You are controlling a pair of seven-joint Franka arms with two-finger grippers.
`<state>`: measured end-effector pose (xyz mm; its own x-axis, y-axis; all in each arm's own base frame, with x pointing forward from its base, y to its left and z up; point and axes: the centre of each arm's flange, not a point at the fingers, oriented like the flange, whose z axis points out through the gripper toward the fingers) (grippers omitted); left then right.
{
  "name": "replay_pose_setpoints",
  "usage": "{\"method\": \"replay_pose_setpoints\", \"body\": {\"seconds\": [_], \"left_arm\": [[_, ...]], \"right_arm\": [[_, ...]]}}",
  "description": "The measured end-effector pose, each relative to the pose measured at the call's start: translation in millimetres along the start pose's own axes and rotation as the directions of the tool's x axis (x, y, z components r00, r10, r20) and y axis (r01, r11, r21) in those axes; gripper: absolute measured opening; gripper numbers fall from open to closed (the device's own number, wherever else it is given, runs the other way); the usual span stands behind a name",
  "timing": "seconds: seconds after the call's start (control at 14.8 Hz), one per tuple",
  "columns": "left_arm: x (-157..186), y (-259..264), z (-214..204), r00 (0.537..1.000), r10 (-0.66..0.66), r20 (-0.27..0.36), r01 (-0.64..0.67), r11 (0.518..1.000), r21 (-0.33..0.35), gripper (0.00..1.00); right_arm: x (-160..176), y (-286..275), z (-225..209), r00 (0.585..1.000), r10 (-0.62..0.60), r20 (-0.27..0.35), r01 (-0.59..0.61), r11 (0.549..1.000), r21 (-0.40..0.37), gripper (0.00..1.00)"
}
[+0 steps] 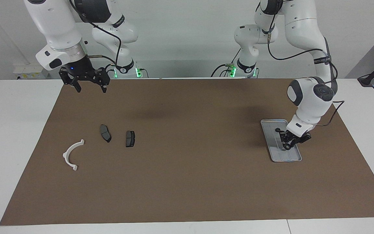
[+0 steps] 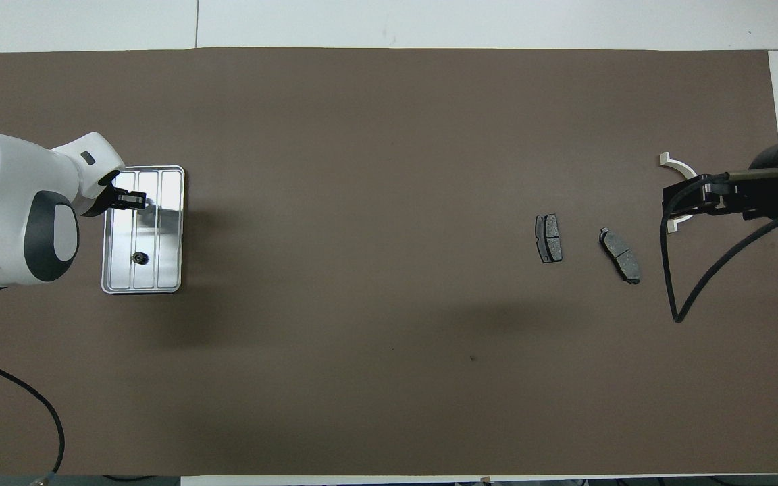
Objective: Pick bearing gear from pile to tray
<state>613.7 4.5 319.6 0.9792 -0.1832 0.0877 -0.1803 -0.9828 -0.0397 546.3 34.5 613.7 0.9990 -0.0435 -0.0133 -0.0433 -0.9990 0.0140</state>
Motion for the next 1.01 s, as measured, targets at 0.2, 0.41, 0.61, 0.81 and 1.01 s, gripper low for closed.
{"method": "replay_pose_setpoints", "body": {"seconds": [0.2,0.41,0.61,0.81,1.01], "left_arm": [[-4,7,6,1.0,-0.008,0.0,0.008,1.0,-0.003,0.33],[-7,13,11,1.0,-0.006,-0.017,0.006,1.0,-0.002,0.33],[-7,14,10,1.0,-0.004,-0.021,0.004,1.0,-0.002,0.62],[2,12,-8,0.999,-0.005,-0.046,0.005,1.0,0.002,0.96],[24,4,-71,0.996,-0.027,-0.083,0.028,1.0,0.008,1.0]], "right_arm": [[0,0,0,1.0,0.0,0.0,0.0,1.0,0.0,1.0],[0,1,0,1.0,0.001,0.0,-0.001,1.0,0.0,1.0],[0,0,-1,1.0,0.0,-0.001,0.0,1.0,0.0,1.0],[0,0,-1,1.0,0.0,-0.001,0.0,1.0,0.0,1.0],[0,0,-1,1.0,0.0,-0.001,0.0,1.0,0.0,1.0]]}}
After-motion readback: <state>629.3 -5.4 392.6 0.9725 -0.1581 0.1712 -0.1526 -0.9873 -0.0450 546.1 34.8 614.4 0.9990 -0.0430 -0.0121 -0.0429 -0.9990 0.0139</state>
